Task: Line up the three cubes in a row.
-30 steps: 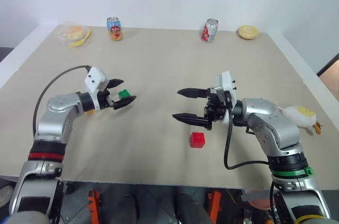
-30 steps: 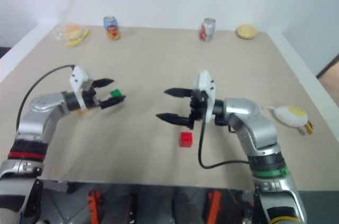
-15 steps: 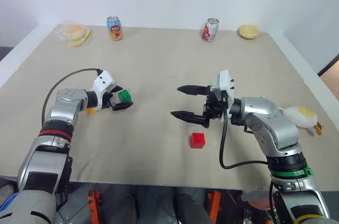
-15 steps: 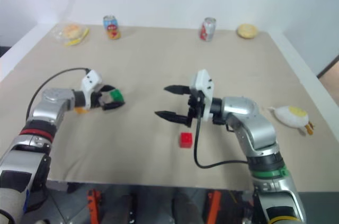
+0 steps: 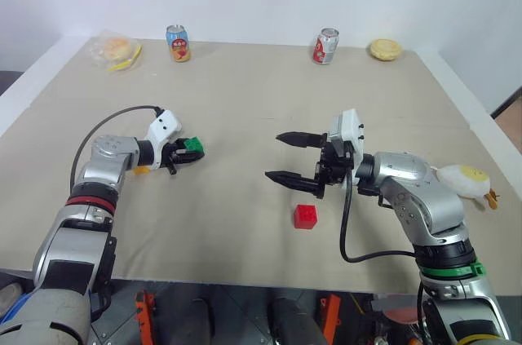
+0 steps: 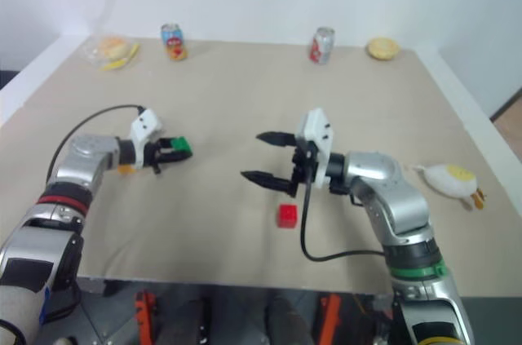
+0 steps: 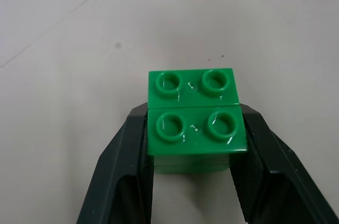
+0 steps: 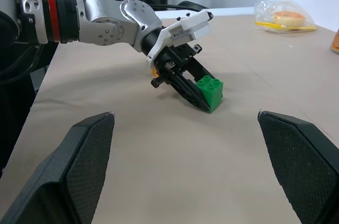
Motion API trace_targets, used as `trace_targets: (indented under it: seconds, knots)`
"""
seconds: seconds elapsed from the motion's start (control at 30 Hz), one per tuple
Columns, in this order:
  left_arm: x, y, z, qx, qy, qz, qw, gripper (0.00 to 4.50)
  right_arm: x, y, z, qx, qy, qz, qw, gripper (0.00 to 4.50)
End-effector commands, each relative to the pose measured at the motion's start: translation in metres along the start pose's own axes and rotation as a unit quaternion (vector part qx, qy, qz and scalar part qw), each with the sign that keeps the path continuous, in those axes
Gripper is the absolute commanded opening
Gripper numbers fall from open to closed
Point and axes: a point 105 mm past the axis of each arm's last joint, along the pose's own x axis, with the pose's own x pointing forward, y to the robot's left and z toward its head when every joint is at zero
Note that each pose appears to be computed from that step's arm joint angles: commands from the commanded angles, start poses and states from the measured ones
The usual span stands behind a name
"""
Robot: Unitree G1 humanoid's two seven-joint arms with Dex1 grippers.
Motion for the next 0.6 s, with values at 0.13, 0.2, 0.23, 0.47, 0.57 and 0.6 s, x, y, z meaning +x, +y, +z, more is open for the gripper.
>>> trace_targets:
  seconds: [0.13, 0.2, 0.23, 0.47, 0.57, 0.6]
  knots:
    - [-0.004, -0.057, 0.046, 0.065, -0.093, -0.149, 0.982, 1.36, -0.039, 0.010, 0.018, -0.018, -0.003, 0.008, 1.000, 4.50]
    - [0.000, -0.081, 0.043, 0.084, -0.084, -0.185, 0.976, 1.36, -0.052, 0.016, 0.010, -0.010, 0.024, 0.013, 1.000, 4.50]
    - [0.002, -0.095, 0.039, 0.093, -0.077, -0.204, 0.971, 1.36, -0.059, 0.018, 0.005, -0.007, 0.038, 0.013, 0.999, 4.50]
    - [0.013, -0.146, 0.033, 0.092, -0.071, -0.258, 0.959, 1.36, -0.075, 0.028, -0.001, -0.006, 0.073, 0.015, 0.997, 4.50]
    - [0.017, -0.151, 0.031, 0.093, -0.064, -0.257, 0.960, 1.36, -0.074, 0.028, 0.000, -0.008, 0.076, 0.014, 0.997, 4.50]
    - [0.019, -0.152, 0.030, 0.092, -0.063, -0.258, 0.960, 1.36, -0.074, 0.029, 0.000, -0.009, 0.076, 0.014, 0.997, 4.50]
